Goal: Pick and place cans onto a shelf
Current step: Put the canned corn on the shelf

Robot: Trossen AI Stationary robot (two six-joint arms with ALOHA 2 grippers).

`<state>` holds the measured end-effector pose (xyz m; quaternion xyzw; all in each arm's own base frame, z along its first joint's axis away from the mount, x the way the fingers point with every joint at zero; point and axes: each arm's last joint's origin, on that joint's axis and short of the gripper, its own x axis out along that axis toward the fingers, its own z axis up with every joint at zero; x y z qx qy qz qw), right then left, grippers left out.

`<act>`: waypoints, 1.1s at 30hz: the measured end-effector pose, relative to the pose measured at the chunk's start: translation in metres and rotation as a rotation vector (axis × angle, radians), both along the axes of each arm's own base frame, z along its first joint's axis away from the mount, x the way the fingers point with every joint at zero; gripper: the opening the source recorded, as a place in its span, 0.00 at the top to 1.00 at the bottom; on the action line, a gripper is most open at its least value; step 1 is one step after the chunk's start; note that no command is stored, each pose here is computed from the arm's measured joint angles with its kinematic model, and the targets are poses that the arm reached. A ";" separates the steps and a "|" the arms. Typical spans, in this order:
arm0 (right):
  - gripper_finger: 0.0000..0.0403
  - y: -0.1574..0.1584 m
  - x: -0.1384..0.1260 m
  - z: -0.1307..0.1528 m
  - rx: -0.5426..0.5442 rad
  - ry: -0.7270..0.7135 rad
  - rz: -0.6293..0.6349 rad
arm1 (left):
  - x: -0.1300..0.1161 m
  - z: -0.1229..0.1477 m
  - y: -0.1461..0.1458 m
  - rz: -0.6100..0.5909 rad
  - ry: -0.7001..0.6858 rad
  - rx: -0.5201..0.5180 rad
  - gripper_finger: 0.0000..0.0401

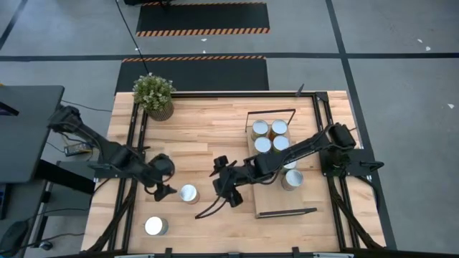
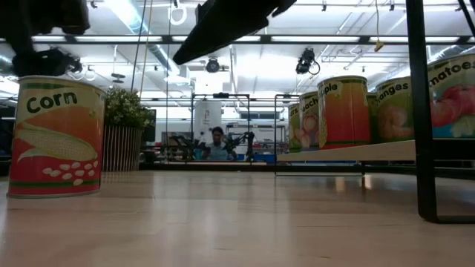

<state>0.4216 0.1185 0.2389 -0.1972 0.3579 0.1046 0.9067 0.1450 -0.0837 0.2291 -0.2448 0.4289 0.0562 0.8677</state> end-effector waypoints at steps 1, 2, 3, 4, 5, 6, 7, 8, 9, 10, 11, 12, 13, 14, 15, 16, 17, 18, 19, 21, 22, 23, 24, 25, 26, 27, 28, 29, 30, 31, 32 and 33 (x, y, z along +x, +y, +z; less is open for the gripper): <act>0.12 -0.002 0.000 0.001 -0.012 -0.003 0.006 | 0.000 -0.002 -0.003 -0.004 0.026 -0.030 0.03; 0.12 -0.003 0.000 0.002 -0.023 -0.007 0.013 | 0.001 -0.004 -0.005 -0.002 0.051 -0.056 0.03; 0.12 -0.004 0.000 0.003 -0.035 -0.012 0.019 | 0.002 -0.006 -0.008 0.006 0.075 -0.074 0.03; 0.12 -0.004 0.000 0.003 -0.041 -0.012 0.025 | 0.003 -0.009 -0.010 0.019 0.095 -0.083 0.03; 0.12 -0.004 0.000 0.003 -0.043 -0.011 0.027 | 0.003 -0.011 -0.012 0.035 0.114 -0.088 0.03; 0.12 -0.004 0.001 0.002 -0.043 -0.008 0.029 | 0.005 -0.015 -0.014 0.052 0.129 -0.083 0.03; 0.12 -0.004 0.002 0.000 -0.041 -0.008 0.026 | 0.007 -0.018 -0.015 0.070 0.142 -0.067 0.03; 0.12 -0.005 0.002 -0.001 -0.037 -0.004 0.020 | 0.009 -0.022 -0.016 0.089 0.153 -0.046 0.03; 0.12 -0.005 0.002 -0.002 -0.031 0.004 0.013 | 0.012 -0.026 -0.017 0.107 0.162 -0.025 0.03; 0.12 -0.004 0.004 -0.005 -0.027 0.004 0.008 | 0.014 -0.030 -0.018 0.124 0.170 -0.008 0.03; 0.12 -0.004 0.005 -0.006 -0.027 0.002 -0.002 | 0.017 -0.034 -0.019 0.138 0.177 0.013 0.03; 0.12 -0.005 0.004 -0.008 -0.037 0.012 -0.015 | 0.020 -0.038 -0.020 0.150 0.183 0.033 0.03; 0.12 -0.004 0.003 -0.009 -0.042 0.021 -0.019 | 0.023 -0.041 -0.021 0.158 0.189 0.045 0.03; 0.12 -0.002 0.003 -0.009 -0.045 0.020 -0.018 | 0.027 -0.045 -0.022 0.163 0.188 0.048 0.03; 0.12 0.000 0.002 -0.009 -0.045 0.017 -0.011 | 0.030 -0.048 -0.023 0.161 0.184 0.050 0.03; 0.12 0.002 0.001 -0.009 -0.046 0.018 -0.004 | 0.033 -0.049 -0.025 0.151 0.175 0.056 0.03; 0.12 0.004 0.000 -0.010 -0.052 0.024 -0.002 | 0.038 -0.051 -0.026 0.148 0.152 0.059 0.03; 0.12 0.005 -0.001 -0.011 -0.058 0.029 -0.001 | 0.042 -0.053 -0.028 0.145 0.128 0.068 0.03; 0.12 0.006 -0.002 -0.011 -0.065 0.033 -0.003 | 0.046 -0.055 -0.028 0.141 0.113 0.080 0.03; 0.12 0.007 -0.003 -0.011 -0.074 0.035 -0.004 | 0.053 -0.058 -0.028 0.149 0.083 0.094 0.03; 0.12 0.007 -0.003 -0.011 -0.077 0.043 -0.005 | 0.056 -0.060 -0.027 0.158 0.072 0.103 0.03; 0.12 0.007 -0.004 -0.012 -0.083 0.051 -0.007 | 0.058 -0.062 -0.027 0.168 0.066 0.113 0.03; 0.12 0.008 -0.005 -0.012 -0.087 0.059 -0.011 | 0.061 -0.063 -0.027 0.178 0.053 0.123 0.03; 0.12 0.009 -0.006 -0.013 -0.094 0.064 -0.016 | 0.064 -0.065 -0.027 0.180 0.040 0.134 0.03; 0.12 0.010 -0.007 -0.013 -0.099 0.072 -0.015 | 0.067 -0.066 -0.027 0.185 0.026 0.146 0.03; 0.12 0.011 -0.008 -0.014 -0.103 0.080 -0.012 | 0.070 -0.068 -0.027 0.180 0.009 0.158 0.03; 0.12 0.011 -0.009 -0.014 -0.106 0.089 -0.011 | 0.073 -0.070 -0.027 0.176 -0.008 0.166 0.03; 0.12 0.011 -0.009 -0.015 -0.110 0.096 -0.009 | 0.077 -0.071 -0.027 0.171 -0.029 0.175 0.03; 0.12 0.010 -0.010 -0.015 -0.113 0.099 -0.006 | 0.081 -0.072 -0.027 0.166 -0.049 0.183 0.03; 0.12 0.010 -0.009 -0.015 -0.113 0.097 -0.006 | 0.085 -0.073 -0.026 0.160 -0.067 0.187 0.03; 0.12 0.009 -0.009 -0.015 -0.112 0.094 -0.010 | 0.089 -0.074 -0.026 0.154 -0.083 0.196 0.03; 0.12 0.007 -0.008 -0.014 -0.114 0.091 -0.009 | 0.093 -0.075 -0.025 0.147 -0.099 0.203 0.03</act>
